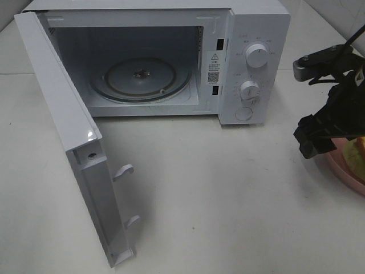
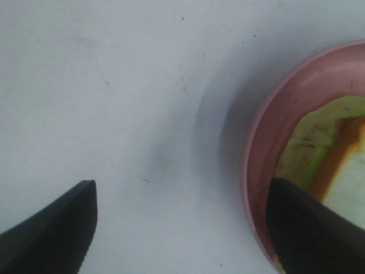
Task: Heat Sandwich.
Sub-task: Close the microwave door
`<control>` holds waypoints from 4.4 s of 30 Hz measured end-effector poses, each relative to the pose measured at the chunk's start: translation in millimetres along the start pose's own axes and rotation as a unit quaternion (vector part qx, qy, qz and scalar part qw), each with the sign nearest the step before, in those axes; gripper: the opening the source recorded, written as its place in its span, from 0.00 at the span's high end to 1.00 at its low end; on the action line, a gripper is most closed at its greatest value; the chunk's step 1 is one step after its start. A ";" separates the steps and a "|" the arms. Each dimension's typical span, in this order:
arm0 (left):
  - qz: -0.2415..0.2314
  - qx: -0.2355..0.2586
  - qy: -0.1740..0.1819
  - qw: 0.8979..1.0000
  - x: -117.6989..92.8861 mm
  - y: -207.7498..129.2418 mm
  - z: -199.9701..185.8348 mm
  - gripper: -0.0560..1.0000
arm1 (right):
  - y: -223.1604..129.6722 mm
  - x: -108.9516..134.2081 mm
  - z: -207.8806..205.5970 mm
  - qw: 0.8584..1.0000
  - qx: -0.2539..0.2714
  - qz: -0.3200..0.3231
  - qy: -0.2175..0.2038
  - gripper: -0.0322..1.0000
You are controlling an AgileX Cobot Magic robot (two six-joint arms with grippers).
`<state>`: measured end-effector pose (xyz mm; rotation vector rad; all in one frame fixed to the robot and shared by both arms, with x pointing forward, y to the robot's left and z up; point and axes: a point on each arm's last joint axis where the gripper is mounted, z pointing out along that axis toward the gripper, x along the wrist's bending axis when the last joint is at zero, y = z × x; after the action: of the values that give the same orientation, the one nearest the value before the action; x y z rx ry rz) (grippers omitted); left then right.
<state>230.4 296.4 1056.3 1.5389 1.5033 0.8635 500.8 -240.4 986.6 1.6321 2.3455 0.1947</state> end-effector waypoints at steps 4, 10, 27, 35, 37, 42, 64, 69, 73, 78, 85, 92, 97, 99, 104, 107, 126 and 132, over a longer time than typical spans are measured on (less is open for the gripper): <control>0.000 0.000 0.000 1.000 0.0 0.0 0.0 0.03 | -6.5 0.8 -21.1 1.000 -0.011 0.012 0.013 0.20; 0.000 0.000 0.000 1.000 0.0 0.0 0.0 0.03 | -21.6 -0.3 -50.1 0.999 -0.011 0.025 0.018 0.21; 0.000 0.000 0.000 1.000 0.0 0.0 0.0 0.03 | -83.5 -4.0 -132.8 0.997 -0.064 0.044 0.012 0.22; 0.000 0.000 0.000 1.000 0.0 0.0 0.0 0.03 | -122.0 -3.9 -165.9 0.992 -0.116 0.054 0.007 0.22; 0.000 0.000 0.000 1.000 0.0 0.0 0.0 0.03 | -132.8 -3.7 -173.6 0.989 -0.134 0.056 0.006 0.22; 0.000 0.000 0.000 1.000 0.0 0.0 0.0 0.03 | -161.4 -2.7 -190.7 0.981 -0.183 0.067 0.003 0.22; 0.000 0.000 0.000 1.000 0.0 0.0 0.0 0.03 | -243.9 10.8 -165.4 0.942 -0.297 0.146 -0.058 0.22; 0.000 0.000 0.000 1.000 0.0 0.0 0.0 0.03 | -249.2 16.2 -153.0 0.921 -0.342 0.171 -0.076 0.23; 0.000 0.000 0.000 1.000 0.0 0.0 0.0 0.03 | -251.0 18.3 -140.5 0.916 -0.349 0.181 -0.085 0.23; 0.000 0.000 0.000 1.000 0.0 0.0 0.0 0.03 | -248.5 18.4 -135.6 0.914 -0.350 0.186 -0.087 0.23; 0.000 0.000 0.000 1.000 0.0 0.0 0.0 0.03 | -248.3 18.3 -135.8 0.913 -0.352 0.186 -0.087 0.23; 0.000 0.000 0.000 1.000 0.0 0.0 0.0 0.03 | -247.9 18.2 -136.2 0.912 -0.354 0.186 -0.087 0.23; 0.000 0.000 0.000 1.000 0.0 0.0 0.0 0.03 | -247.9 18.2 -136.2 0.912 -0.354 0.186 -0.087 0.23; 0.000 0.000 0.000 1.000 0.0 0.0 0.0 0.03 | -247.9 18.2 -136.2 0.912 -0.354 0.186 -0.087 0.23; 0.000 0.000 0.000 1.000 0.0 0.0 0.0 0.03 | -247.9 18.2 -136.2 0.912 -0.354 0.186 -0.087 0.23; 0.000 0.000 0.000 1.000 0.0 0.0 0.0 0.03 | -247.9 18.2 -136.2 0.912 -0.355 0.186 -0.087 0.23; 0.000 0.000 0.000 1.000 0.0 0.0 0.0 0.03 | -247.9 18.2 -136.2 0.911 -0.355 0.191 -0.085 0.23; 0.000 0.000 0.000 1.000 0.0 0.0 0.0 0.03 | -247.9 18.2 -136.2 0.911 -0.355 0.192 -0.085 0.23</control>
<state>230.4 296.4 1056.3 1.5389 1.5033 0.8635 231.6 -304.8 1047.8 1.5987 1.5169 0.8371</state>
